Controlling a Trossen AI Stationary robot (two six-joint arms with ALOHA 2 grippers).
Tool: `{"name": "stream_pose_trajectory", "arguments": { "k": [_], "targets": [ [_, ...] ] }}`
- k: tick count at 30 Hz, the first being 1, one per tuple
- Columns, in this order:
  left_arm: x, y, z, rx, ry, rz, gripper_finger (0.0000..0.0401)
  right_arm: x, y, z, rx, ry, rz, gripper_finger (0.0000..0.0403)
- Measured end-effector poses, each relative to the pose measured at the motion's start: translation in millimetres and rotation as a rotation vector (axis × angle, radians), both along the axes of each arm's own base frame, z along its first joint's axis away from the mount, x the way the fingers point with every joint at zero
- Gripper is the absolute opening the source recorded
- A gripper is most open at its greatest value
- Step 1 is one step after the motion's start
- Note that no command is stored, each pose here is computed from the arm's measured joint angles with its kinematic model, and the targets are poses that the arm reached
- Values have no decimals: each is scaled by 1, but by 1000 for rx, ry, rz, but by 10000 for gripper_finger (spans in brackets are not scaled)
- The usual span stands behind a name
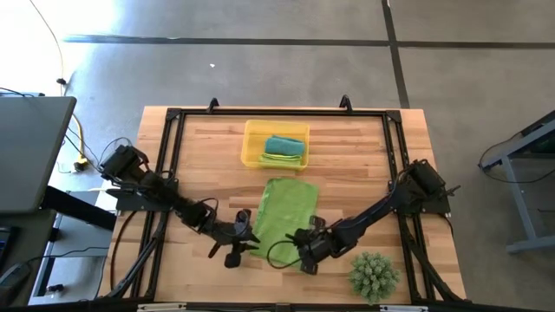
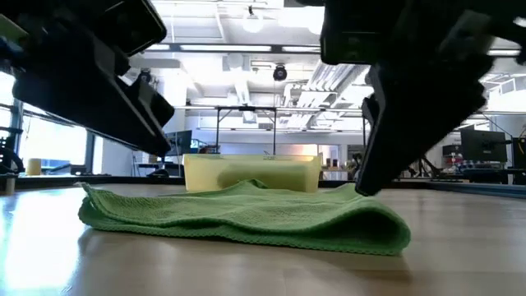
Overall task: Roll microfiber towels into tight, uniform cylinder then place into a basket
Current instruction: Roll the green microfiber towel
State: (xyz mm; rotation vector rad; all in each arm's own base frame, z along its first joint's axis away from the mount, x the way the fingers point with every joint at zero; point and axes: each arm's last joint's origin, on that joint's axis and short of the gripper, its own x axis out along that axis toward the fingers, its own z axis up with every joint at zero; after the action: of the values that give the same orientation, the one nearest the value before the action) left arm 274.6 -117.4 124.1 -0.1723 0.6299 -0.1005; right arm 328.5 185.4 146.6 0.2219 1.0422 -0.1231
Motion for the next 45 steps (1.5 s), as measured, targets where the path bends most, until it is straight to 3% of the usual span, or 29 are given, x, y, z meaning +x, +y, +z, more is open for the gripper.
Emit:
{"name": "stream_pose_trajectory", "arguments": {
  "k": [8, 19, 26, 32, 37, 45],
  "targets": [
    [-4, 11, -11, 38, 119, 76, 90, -2, 7, -13, -45, 16, 34, 84],
    [-4, -3, -32, -37, 153, 84, 90, -24, -5, -12, -206, 236, 133, 84],
    [1, -9, -16, 88, 80, -42, 90, -34, -2, 20, -191, 179, 225, 84],
    [14, -14, -11, 268, 26, -170, 95, -42, 8, 24, -193, 166, 264, 84],
    [30, -20, -13, 331, 30, -190, 125, -47, 17, 21, -221, 171, 336, 94],
    [47, -28, -22, 430, 123, -236, 178, -48, 22, 20, -237, 151, 397, 147]
  ]
}}
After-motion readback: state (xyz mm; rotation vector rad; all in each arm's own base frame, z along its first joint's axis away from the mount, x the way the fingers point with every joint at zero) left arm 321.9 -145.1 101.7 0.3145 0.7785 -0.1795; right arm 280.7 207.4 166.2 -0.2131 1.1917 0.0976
